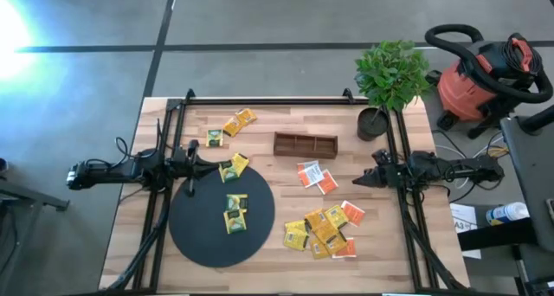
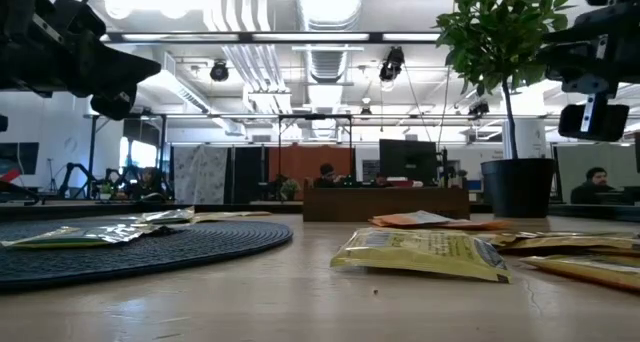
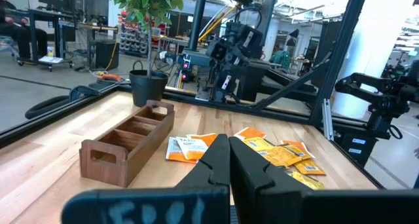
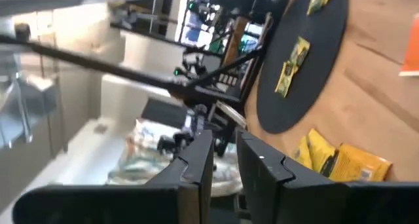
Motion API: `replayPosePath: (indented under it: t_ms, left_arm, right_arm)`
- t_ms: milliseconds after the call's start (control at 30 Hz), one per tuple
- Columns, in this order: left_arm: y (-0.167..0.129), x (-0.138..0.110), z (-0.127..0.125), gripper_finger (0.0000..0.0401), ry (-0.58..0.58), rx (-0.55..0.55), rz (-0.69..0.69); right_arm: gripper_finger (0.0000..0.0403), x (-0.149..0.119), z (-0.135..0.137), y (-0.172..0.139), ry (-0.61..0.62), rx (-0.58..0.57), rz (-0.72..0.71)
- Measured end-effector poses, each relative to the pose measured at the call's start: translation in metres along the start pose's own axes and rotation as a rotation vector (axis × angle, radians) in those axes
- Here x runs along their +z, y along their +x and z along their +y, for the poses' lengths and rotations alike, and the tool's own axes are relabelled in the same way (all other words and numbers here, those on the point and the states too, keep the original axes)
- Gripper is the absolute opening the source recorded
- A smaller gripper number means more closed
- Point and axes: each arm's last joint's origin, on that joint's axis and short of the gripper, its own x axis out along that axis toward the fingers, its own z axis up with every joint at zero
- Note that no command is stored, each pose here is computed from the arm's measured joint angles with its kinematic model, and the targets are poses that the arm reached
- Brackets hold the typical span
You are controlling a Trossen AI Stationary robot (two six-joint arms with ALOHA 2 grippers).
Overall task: Pick & Place Tea
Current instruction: Put the white tea bag into the right section of the wooden organizer
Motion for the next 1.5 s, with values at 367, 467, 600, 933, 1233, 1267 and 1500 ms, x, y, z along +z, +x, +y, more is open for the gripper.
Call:
replayPosePath:
  t_ms: [367, 467, 600, 933, 1233, 1267, 1500]
  left_arm:
    - [0.0, 0.0, 0.0, 0.0, 0.0, 0.0, -0.001]
    - [0.0, 0.0, 0.0, 0.0, 0.0, 0.0, -0.001]
    - [0.0, 0.0, 0.0, 0.0, 0.0, 0.0, 0.0]
    - [0.0, 0.0, 0.0, 0.0, 0.0, 0.001, 0.0]
    - [0.0, 0.0, 0.0, 0.0, 0.0, 0.0, 0.0]
    - [0.0, 0.0, 0.0, 0.0, 0.0, 0.0, 0.0]
    - [0.0, 0.0, 0.0, 0.0, 0.0, 0.0, 0.0]
  right_arm:
    - [0.0086, 0.0, -0.007, 0.004, 0.138, -0.092, -0.045]
    - [0.0124, 0.0, -0.015, 0.009, 0.217, -0.186, -0.081]
    - [0.0165, -0.001, -0.03, 0.015, 0.298, -0.342, -0.121]
    - [0.016, 0.002, -0.046, 0.03, 0.4, -0.6, -0.333]
    - [0.0162, 0.015, -0.01, 0.074, 0.028, -0.874, -0.235]
    - [0.0162, 0.016, -0.009, 0.078, -0.011, -0.928, -0.188]
    - [0.0162, 0.026, -0.012, 0.11, -0.049, -1.082, -0.05]
